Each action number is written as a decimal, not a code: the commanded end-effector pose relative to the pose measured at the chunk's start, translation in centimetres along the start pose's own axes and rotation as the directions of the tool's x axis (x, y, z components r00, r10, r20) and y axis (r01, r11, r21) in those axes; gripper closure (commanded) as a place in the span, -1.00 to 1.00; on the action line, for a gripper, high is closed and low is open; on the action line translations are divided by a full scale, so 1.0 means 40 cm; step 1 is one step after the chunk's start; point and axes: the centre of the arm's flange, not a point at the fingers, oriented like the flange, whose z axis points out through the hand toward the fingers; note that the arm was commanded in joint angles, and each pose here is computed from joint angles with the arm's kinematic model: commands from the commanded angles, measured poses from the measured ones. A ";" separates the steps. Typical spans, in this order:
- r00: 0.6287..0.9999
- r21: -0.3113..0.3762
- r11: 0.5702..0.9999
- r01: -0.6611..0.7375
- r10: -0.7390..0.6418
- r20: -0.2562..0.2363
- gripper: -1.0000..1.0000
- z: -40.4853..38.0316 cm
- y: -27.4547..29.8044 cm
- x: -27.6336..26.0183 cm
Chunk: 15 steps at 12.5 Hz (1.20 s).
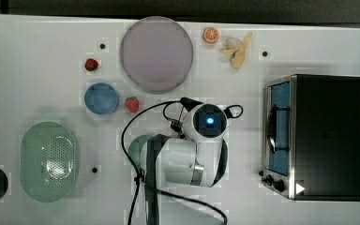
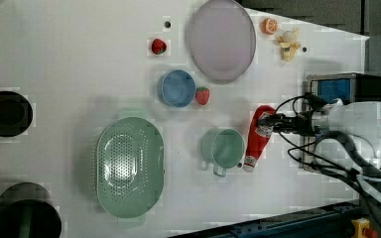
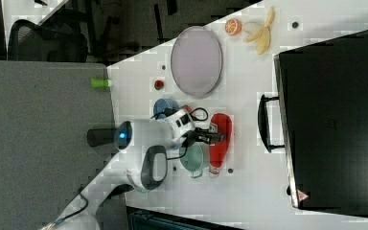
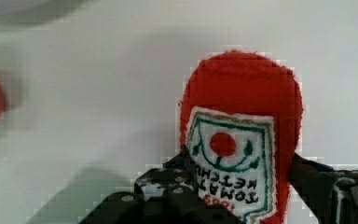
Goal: Pick ketchup from plate and place it on table.
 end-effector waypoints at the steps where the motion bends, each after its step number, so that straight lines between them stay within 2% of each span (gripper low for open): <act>1: 0.996 0.008 1.000 0.023 -0.022 -0.087 -0.25 -0.014 -0.006 0.032; 3: 0.995 0.010 1.000 0.024 -0.023 -0.099 -0.25 0.017 -0.007 0.034; 4: 0.993 0.013 1.000 0.025 -0.024 -0.119 -0.34 0.010 -0.009 0.038; 6: 0.990 0.016 0.999 0.029 -0.026 -0.138 -0.76 -0.014 -0.014 0.041; 7: 0.986 0.022 0.999 0.034 -0.030 -0.163 -0.98 -0.042 -0.025 0.050; 9: 0.976 0.044 0.999 -0.004 0.014 -0.219 -1.00 -0.142 -0.042 0.076; 12: 0.963 0.081 0.984 -0.159 0.172 -0.205 -1.00 -0.318 -0.058 0.079; 15: 0.910 0.103 0.920 -0.378 0.389 -0.143 -1.00 -0.516 -0.072 0.062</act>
